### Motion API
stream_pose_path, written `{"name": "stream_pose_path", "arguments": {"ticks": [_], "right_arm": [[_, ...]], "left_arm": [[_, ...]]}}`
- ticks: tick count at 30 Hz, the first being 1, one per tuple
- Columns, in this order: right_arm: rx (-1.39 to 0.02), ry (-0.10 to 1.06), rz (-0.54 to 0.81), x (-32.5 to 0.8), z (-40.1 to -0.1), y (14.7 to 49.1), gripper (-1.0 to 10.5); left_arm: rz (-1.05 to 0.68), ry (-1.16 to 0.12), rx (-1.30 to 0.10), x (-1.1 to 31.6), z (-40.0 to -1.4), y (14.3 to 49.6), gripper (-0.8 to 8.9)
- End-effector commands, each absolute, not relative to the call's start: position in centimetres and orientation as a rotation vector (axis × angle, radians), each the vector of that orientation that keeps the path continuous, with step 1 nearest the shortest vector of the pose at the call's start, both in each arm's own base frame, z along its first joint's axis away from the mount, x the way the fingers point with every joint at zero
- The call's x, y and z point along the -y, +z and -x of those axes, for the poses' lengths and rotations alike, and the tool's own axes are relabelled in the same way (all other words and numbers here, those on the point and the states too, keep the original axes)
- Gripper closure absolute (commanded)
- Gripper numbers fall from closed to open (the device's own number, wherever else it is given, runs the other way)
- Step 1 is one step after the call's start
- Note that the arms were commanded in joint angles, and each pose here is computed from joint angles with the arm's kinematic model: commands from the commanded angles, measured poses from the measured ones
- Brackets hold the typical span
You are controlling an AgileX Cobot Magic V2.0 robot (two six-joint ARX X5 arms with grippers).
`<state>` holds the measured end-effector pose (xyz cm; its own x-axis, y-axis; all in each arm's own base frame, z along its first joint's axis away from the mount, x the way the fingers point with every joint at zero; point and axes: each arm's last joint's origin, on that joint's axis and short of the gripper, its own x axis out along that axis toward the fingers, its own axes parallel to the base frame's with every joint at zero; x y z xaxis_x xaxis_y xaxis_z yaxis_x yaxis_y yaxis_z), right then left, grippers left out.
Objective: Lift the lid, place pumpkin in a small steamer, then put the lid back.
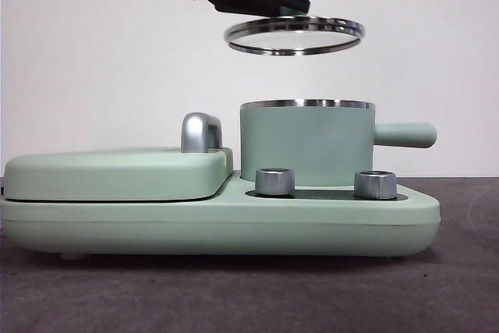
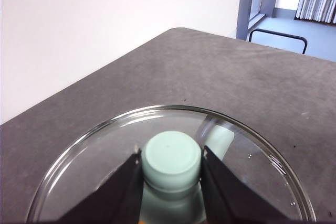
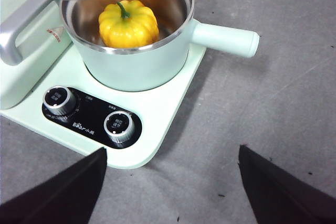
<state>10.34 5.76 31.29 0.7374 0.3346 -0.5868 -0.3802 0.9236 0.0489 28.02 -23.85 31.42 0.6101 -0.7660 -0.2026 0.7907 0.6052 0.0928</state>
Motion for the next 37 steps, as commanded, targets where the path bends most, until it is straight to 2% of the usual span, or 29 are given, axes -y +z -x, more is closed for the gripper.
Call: {"name": "stream_pose_path", "arguments": {"ticks": [1,5,14,37], "right_arm": [[-0.633,0.391,0.069,-5.9,-10.4,31.4,5.6],[-0.635,0.39,0.07,-5.9,-10.4,31.3,5.6],[-0.638,0.387,0.071,-5.9,-10.4,31.3,5.6],[-0.634,0.365,0.075,-5.8,-10.4,31.3,5.6]], "left_arm": [[-0.168,-0.906,-0.091,24.7,-28.3,31.9,7.99],[-0.155,-0.896,-0.061,25.5,-28.9,31.1,7.99],[-0.154,-0.895,-0.11,26.5,-30.2,28.4,7.99],[-0.148,-0.882,-0.197,26.6,-31.1,26.3,7.98]]}}
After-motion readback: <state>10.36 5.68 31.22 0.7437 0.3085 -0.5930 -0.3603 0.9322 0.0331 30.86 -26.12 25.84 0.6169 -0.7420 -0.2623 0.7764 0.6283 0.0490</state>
